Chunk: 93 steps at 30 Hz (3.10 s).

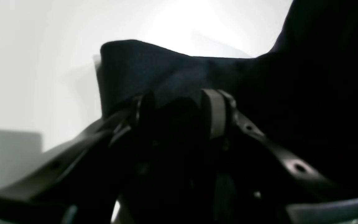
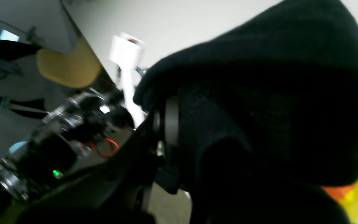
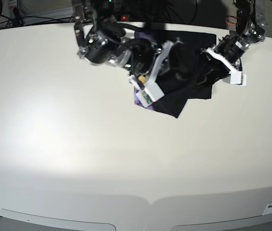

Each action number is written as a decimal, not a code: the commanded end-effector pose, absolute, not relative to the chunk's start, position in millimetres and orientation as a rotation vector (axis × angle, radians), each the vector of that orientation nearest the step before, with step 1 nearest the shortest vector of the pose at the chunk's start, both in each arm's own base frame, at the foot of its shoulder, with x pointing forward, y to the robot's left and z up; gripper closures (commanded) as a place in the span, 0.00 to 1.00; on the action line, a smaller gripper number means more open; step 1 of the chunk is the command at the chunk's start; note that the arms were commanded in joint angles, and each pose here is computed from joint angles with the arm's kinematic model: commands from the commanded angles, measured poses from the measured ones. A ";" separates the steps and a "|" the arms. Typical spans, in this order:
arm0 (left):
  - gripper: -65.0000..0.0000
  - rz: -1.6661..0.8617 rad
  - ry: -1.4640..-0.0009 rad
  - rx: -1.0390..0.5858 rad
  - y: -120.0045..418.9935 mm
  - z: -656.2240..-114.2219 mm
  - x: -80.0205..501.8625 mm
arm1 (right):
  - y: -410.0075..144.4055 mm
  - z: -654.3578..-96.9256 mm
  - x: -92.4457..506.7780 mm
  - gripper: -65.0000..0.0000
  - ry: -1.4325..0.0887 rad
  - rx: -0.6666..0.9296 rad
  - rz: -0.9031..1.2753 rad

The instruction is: Fold the T-shirt properly

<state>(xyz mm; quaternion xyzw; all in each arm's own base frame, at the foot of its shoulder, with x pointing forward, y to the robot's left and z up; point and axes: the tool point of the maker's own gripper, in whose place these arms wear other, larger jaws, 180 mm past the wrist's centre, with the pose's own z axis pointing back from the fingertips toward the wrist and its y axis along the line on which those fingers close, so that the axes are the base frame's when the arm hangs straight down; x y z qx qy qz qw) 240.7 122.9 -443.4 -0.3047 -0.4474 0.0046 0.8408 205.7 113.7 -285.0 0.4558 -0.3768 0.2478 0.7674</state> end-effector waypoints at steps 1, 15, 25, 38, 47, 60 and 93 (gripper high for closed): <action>0.62 -0.037 -0.785 -0.549 127.3 -476.3 217.1 | 122.0 -264.2 208.7 1.00 -0.880 1.042 0.545; 0.62 -0.049 -0.805 -0.548 127.2 -469.4 222.0 | 147.8 -292.2 205.4 0.79 -0.815 1.074 0.555; 0.62 -0.179 -0.967 -0.557 151.0 -381.8 238.3 | 159.4 -266.6 211.3 0.66 -0.857 1.158 0.581; 0.62 -0.100 -1.102 -0.493 216.7 -319.8 245.4 | 140.4 -243.4 258.3 0.66 -0.965 1.089 0.609; 0.62 -0.105 -1.157 -0.634 176.2 -286.5 233.0 | 59.3 -271.8 315.5 0.66 -0.988 0.767 0.548; 0.62 -0.352 -1.098 -0.769 47.7 -291.7 221.1 | -104.4 -339.0 301.4 0.66 -0.851 0.424 0.397; 1.00 -0.484 -0.902 -0.500 24.8 -346.9 204.0 | -168.0 -330.0 286.2 0.66 -0.884 0.447 0.193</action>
